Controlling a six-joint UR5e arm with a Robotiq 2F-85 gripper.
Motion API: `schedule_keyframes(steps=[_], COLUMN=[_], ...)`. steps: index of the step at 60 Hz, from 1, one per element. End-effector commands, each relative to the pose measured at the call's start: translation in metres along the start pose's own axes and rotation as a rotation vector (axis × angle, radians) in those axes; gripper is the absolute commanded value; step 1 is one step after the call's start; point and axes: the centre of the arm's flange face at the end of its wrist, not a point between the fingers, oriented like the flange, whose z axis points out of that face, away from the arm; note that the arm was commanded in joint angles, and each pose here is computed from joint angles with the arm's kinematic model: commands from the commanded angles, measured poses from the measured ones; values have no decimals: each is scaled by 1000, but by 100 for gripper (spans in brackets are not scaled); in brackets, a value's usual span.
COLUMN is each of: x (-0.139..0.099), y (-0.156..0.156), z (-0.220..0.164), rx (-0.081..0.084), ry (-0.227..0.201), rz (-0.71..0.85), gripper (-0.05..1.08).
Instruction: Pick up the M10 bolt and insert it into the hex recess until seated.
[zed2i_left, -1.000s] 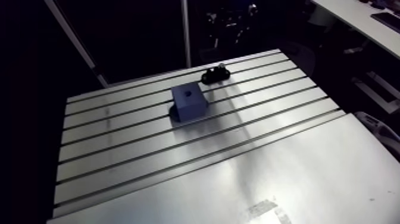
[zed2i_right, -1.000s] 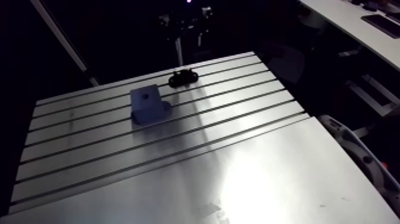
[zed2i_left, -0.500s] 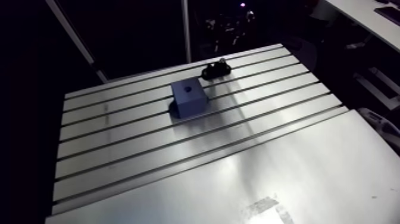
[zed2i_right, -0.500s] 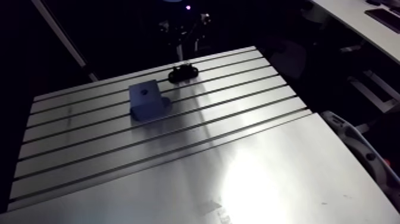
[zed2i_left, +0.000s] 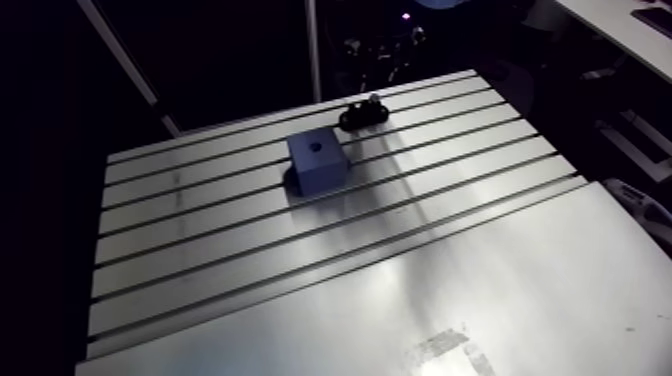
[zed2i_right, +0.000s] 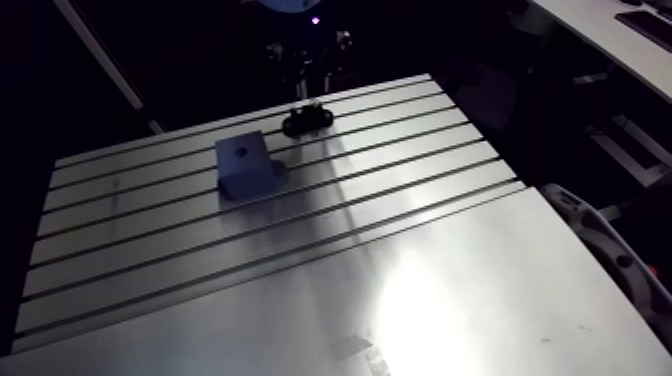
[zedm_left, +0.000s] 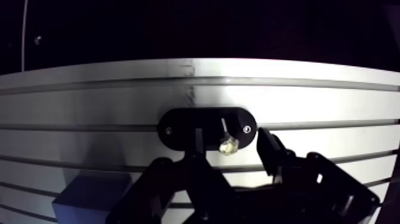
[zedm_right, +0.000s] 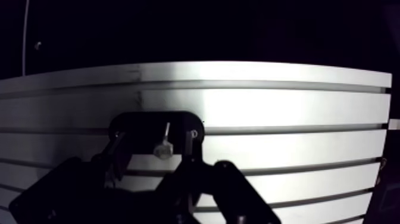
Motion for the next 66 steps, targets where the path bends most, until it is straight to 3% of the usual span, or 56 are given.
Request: schedule_keyframes(steps=[1,20,66], x=[-1,-6,-6], y=[3,0,1], z=[1,6,6], rx=[2,7,2], ry=[-2,-16,-17], rz=[2,6,12], gripper=[45,47,50])
